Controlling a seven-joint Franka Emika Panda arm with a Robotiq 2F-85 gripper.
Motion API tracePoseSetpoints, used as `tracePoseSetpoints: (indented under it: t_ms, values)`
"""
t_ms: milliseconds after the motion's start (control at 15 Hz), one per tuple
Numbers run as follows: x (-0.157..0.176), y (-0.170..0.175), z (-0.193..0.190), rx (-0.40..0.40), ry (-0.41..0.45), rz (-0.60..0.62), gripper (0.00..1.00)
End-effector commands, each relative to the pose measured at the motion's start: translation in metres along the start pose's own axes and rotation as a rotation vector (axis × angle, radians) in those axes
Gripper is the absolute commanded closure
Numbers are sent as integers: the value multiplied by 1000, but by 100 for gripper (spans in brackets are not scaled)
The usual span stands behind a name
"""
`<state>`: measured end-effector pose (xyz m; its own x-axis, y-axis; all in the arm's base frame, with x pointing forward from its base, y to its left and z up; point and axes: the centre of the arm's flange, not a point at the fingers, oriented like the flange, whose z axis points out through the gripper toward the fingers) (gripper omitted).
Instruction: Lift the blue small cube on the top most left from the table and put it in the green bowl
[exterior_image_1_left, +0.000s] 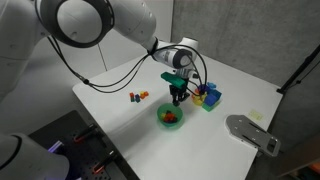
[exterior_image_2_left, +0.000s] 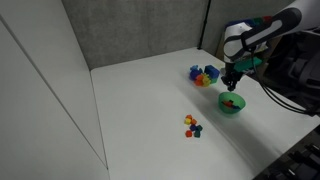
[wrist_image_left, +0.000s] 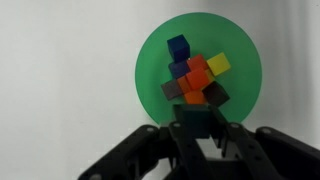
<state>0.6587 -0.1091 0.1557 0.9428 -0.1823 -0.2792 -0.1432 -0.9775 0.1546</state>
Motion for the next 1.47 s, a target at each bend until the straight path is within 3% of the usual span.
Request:
tracePoseSetpoints:
  t_ms: [0, 400, 1000, 1067, 1133, 1400]
  values:
    - [-7, 14, 21, 19, -39, 29, 90]
    - [-14, 9, 57, 17, -35, -12, 90]
    - [-21, -2, 72, 36, 9, -41, 90]
    - [-21, -2, 71, 38, 9, -43, 60]
    - [-22, -3, 68, 43, 14, -47, 45]
    - [-25, -5, 40, 61, 25, -88, 14]
